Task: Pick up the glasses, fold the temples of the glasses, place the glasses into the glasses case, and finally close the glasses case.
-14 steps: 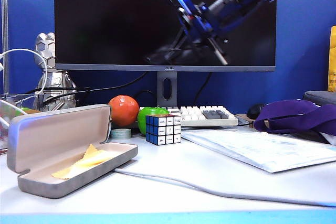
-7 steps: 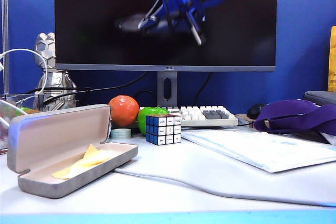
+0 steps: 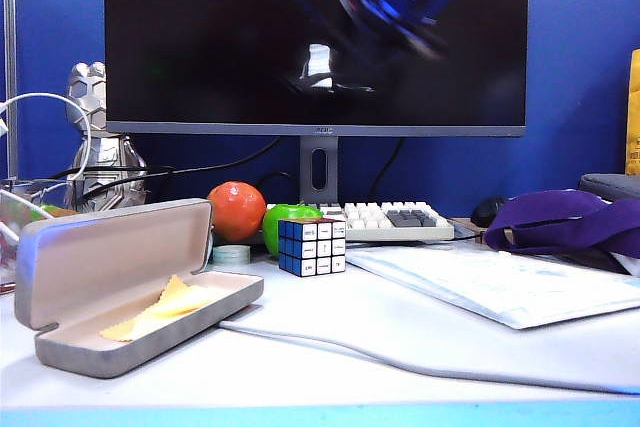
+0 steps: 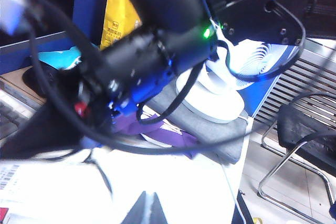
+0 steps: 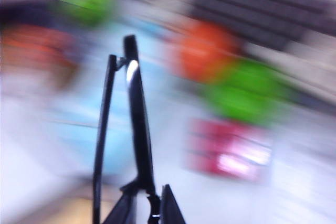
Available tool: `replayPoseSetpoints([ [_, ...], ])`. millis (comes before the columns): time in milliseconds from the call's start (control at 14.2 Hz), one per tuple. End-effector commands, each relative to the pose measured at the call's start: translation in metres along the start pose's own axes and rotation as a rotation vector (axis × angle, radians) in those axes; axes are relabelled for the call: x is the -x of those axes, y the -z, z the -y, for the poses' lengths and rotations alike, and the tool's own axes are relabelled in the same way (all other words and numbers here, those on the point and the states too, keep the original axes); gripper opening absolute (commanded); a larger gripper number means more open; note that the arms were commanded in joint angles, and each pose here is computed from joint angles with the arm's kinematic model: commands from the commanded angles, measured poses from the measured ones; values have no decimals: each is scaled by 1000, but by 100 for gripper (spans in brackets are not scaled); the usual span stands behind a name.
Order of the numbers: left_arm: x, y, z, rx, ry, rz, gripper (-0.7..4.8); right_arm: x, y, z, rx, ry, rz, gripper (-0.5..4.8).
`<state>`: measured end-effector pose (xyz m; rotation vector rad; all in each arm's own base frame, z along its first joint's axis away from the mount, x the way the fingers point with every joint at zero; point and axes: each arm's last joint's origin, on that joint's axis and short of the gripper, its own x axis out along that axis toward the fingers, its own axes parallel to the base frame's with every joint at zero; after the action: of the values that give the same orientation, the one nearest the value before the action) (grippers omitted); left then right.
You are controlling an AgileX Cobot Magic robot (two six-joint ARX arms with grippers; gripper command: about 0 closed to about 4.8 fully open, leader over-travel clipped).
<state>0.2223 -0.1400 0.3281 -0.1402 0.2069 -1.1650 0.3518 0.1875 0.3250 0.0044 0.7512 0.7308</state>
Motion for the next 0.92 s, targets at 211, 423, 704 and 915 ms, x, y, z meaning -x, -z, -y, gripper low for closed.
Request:
replayPoseSetpoints([
  [211,0,-2,1,-18,10,11,-5,-35,27,23,72,219,-224,-5],
  [423,0,-2,1,-17,10,10,-5,-69,45,35,52,218,-319,-4],
  [704,0,0,1,-3,7,-7,-5,-88,78,69,-44,52,-530,165],
  [915,0,0,1,-3,7,-7,-5,-91,76,70,-36,55,-505,143],
])
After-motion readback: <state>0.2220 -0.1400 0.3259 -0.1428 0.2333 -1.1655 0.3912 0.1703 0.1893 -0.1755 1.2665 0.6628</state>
